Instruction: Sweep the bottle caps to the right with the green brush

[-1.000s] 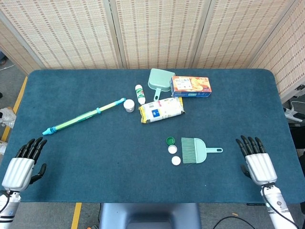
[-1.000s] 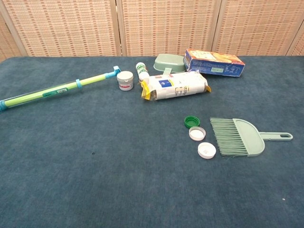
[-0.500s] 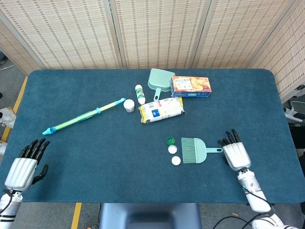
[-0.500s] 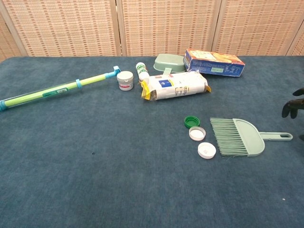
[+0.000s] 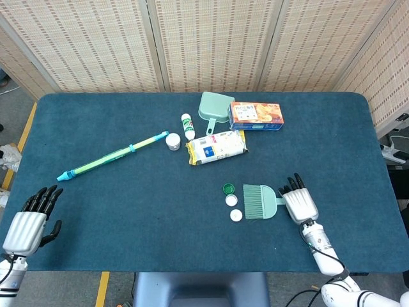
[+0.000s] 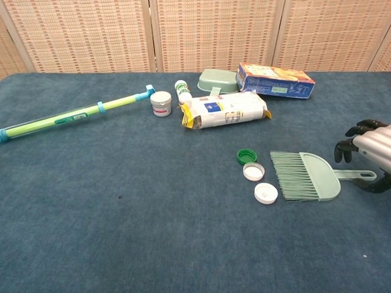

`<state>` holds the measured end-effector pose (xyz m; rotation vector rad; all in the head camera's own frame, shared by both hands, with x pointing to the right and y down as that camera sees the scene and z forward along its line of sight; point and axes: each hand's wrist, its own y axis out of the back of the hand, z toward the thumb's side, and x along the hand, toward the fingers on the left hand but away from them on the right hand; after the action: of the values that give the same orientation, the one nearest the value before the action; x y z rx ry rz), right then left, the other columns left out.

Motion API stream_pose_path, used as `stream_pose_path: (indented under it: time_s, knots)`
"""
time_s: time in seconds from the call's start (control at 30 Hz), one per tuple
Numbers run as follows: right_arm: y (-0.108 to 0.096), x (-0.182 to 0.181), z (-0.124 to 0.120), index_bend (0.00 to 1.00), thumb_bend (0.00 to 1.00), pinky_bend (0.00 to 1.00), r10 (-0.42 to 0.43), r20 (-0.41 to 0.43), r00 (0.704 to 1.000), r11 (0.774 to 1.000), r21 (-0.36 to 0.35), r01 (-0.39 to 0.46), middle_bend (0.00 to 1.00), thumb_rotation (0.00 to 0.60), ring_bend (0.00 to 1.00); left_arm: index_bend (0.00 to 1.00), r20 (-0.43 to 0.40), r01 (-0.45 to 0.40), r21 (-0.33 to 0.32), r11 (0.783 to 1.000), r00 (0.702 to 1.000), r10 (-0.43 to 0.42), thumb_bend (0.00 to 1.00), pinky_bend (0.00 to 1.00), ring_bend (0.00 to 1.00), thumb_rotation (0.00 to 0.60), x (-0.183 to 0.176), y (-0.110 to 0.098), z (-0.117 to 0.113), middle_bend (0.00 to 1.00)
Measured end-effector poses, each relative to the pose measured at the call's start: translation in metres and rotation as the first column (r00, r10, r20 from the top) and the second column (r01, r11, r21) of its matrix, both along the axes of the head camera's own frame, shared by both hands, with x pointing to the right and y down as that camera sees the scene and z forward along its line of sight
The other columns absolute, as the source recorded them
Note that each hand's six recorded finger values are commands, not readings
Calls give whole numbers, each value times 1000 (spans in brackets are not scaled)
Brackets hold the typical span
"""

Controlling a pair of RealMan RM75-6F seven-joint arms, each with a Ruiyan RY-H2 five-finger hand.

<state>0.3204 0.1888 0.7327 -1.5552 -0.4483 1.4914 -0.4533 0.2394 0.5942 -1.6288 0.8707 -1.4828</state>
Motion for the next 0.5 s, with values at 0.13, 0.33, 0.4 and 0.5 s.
stream_pose_path:
  time_s: [0.13,0.33,0.4,0.5]
  knots:
    - [1,-2,3,382,275,67,-5,-12,1000,1000,-6,5,383,600,126,0,0,2,-1,1000,1000,-2,449,159,0,600,0,0,0,0]
    - [1,-3,6,398,276,67,0,-19,1000,1000,-14,0,393,600,134,0,5,6,-4,1000,1000,-6,450,161,0,600,-2,-1,0,0]
    - [2,-3,8,406,276,68,2,-21,1000,1000,-18,-2,400,600,140,0,7,8,-5,1000,1000,-8,450,161,0,600,-2,-2,0,0]
    - [2,-4,9,426,278,70,2,-20,1000,1000,-17,-2,414,600,154,0,11,10,-8,1000,1000,-10,450,161,0,600,-3,-2,1,0]
